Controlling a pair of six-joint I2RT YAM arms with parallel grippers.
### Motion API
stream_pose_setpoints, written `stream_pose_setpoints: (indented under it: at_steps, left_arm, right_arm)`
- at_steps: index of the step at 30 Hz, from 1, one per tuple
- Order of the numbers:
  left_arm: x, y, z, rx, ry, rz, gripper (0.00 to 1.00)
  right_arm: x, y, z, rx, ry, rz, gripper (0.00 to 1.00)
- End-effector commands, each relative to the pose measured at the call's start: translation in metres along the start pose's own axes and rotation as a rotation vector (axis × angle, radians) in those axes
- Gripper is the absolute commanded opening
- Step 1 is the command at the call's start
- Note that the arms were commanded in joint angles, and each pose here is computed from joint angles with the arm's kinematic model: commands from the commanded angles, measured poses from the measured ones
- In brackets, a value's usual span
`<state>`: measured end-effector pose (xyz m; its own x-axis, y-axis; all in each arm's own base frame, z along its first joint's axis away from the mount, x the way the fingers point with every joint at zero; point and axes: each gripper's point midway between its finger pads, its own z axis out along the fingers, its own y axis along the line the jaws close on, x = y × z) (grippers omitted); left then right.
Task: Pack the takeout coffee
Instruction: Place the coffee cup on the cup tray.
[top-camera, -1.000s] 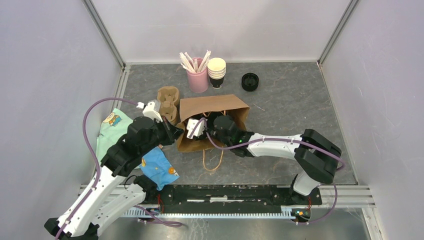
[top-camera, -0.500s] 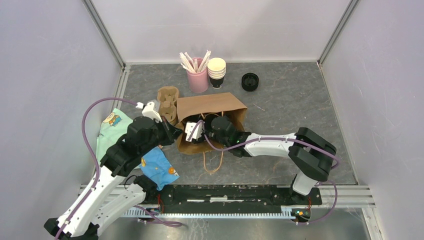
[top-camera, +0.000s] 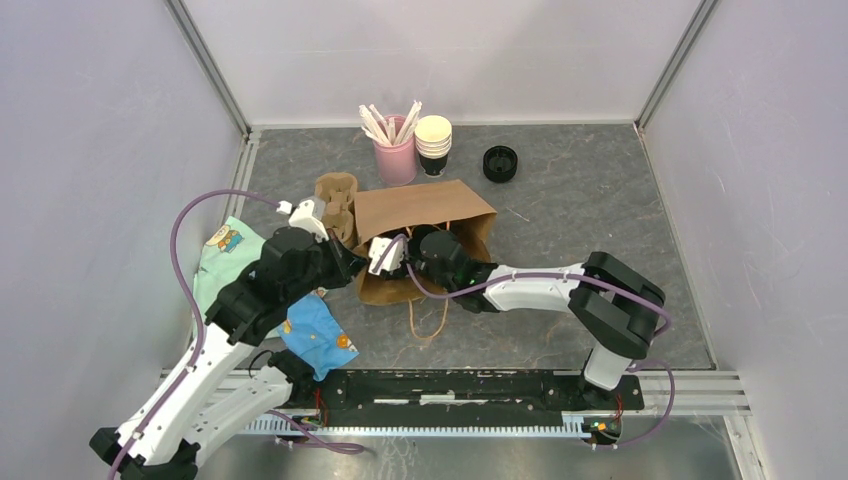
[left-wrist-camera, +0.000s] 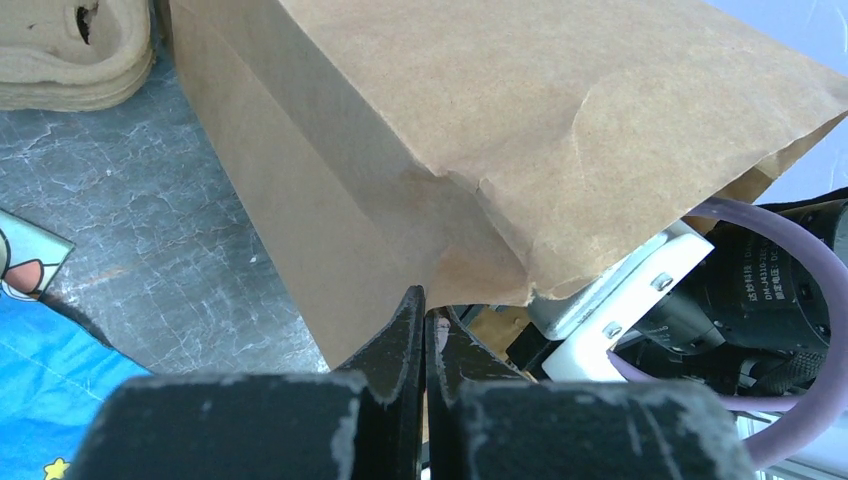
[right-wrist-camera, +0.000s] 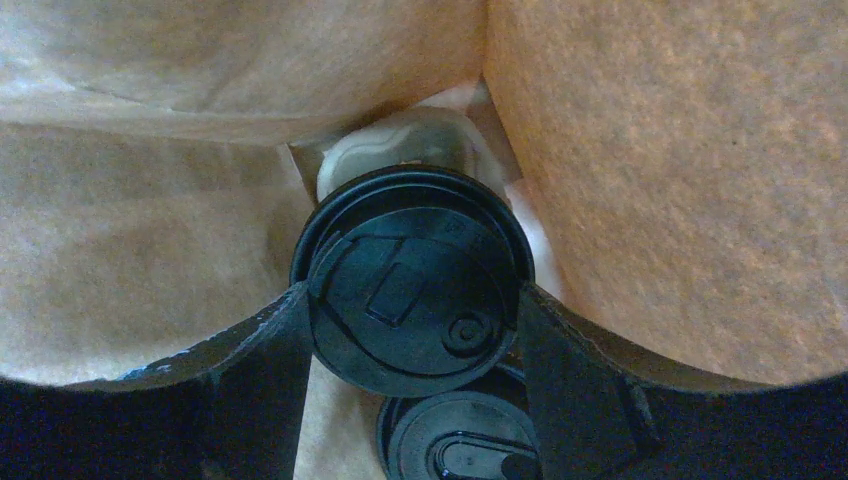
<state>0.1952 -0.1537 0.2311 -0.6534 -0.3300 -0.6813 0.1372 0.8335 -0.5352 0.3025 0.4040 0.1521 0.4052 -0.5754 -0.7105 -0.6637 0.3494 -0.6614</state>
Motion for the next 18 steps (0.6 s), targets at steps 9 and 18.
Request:
stream_pose_setpoints:
  at_steps: [9, 18]
  left_arm:
    - [-0.013, -0.047, -0.006, 0.156, 0.060, -0.012, 0.02]
    - [-0.001, -0.055, -0.004, 0.201, 0.121, -0.049, 0.02]
  right_arm:
    - [-0.019, -0.026, -0.041, 0.032, 0.034, 0.101, 0.00]
    - [-0.023, -0.010, -0.052, -0.004, -0.033, 0.138, 0.00]
